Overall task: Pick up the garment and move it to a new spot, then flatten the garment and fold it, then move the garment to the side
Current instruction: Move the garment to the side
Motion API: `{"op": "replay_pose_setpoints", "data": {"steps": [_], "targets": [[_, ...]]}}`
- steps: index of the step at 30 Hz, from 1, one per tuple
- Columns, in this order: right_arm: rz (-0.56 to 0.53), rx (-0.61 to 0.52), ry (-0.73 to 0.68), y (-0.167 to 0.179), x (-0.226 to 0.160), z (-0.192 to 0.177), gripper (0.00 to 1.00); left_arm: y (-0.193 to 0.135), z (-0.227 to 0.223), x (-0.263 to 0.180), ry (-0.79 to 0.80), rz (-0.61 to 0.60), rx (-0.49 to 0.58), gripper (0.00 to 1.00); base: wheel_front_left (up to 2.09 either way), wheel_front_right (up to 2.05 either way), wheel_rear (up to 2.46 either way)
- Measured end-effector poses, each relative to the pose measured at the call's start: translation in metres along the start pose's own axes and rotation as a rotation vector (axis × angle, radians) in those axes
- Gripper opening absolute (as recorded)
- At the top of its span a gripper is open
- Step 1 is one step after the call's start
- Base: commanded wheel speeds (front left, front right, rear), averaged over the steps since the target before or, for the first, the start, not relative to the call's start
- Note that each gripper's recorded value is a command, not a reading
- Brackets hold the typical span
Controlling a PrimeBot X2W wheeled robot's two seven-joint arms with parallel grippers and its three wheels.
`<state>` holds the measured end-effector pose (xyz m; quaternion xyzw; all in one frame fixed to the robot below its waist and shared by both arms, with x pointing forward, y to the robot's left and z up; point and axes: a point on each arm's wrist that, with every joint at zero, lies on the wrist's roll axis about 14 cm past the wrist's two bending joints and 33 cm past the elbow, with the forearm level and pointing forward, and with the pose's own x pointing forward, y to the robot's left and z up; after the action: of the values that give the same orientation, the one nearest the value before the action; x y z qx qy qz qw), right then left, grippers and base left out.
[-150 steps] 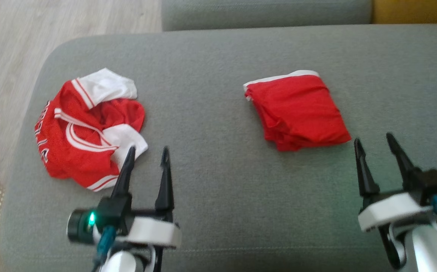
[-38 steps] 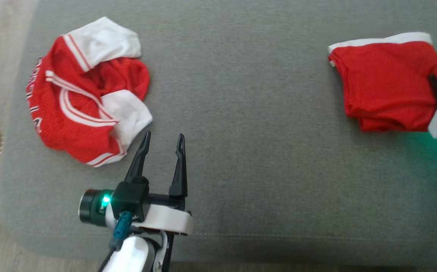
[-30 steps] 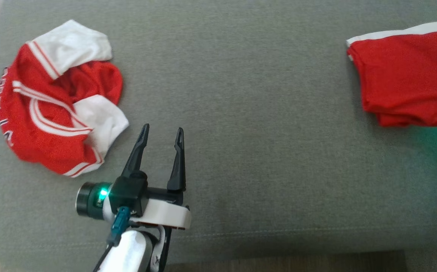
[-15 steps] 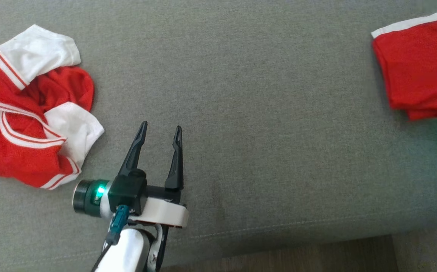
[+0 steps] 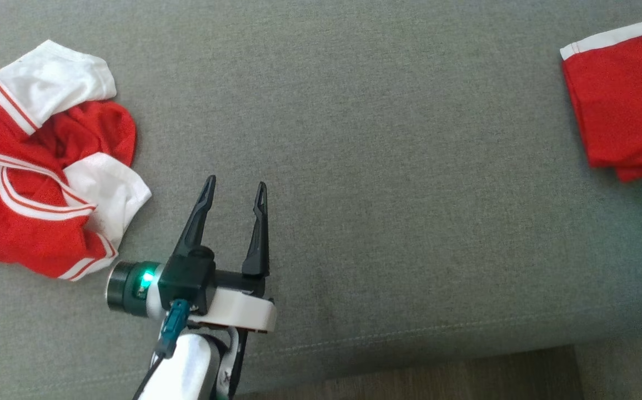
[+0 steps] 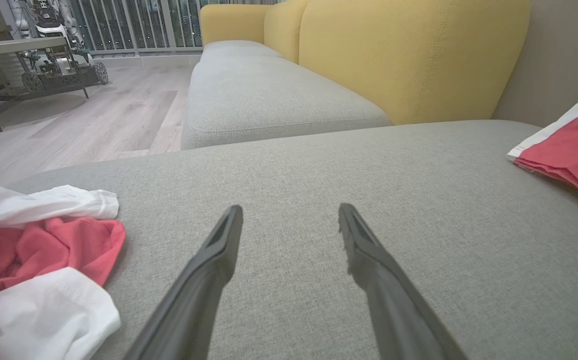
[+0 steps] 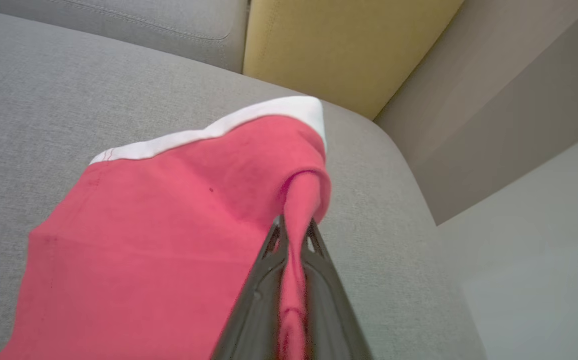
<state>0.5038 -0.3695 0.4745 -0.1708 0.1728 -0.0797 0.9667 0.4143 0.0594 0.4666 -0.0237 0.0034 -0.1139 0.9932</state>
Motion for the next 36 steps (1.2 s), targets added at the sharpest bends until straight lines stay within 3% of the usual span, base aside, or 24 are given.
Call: {"op": "replay_pose_setpoints", "data": {"steps": [1,5,11,16,23,27,36], "targets": [[-0.007,-0.001,-0.006,-0.001,-0.001,0.001,1.0,0.0,0.0,0.0,-0.001,0.0,0.0,1.0,0.0,0.0,0.0],[-0.026,-0.052,-0.064,-0.004,-0.006,0.014,1.0,0.0,0.004,-0.001,-0.011,0.001,0.004,1.0,0.0,0.0,0.0],[-0.051,-0.086,-0.273,0.006,-0.025,0.059,1.0,0.0,0.018,-0.006,-0.045,0.006,0.013,1.0,0.0,0.0,0.0],[0.062,0.042,-0.47,0.07,-0.061,0.086,1.0,0.004,0.03,-0.019,-0.067,0.033,0.0,1.0,0.0,0.0,0.0],[0.17,0.241,-0.474,0.126,-0.11,0.068,1.0,0.018,0.052,-0.041,-0.121,0.093,0.004,1.0,0.0,0.0,0.0],[0.207,0.315,-0.526,0.142,-0.134,0.08,1.0,0.032,0.057,-0.055,-0.134,0.145,-0.014,1.0,0.0,0.0,0.0],[0.239,0.356,-0.585,0.151,-0.17,0.089,1.0,0.048,0.061,-0.073,-0.145,0.202,-0.034,1.0,0.0,0.0,0.0]]}}
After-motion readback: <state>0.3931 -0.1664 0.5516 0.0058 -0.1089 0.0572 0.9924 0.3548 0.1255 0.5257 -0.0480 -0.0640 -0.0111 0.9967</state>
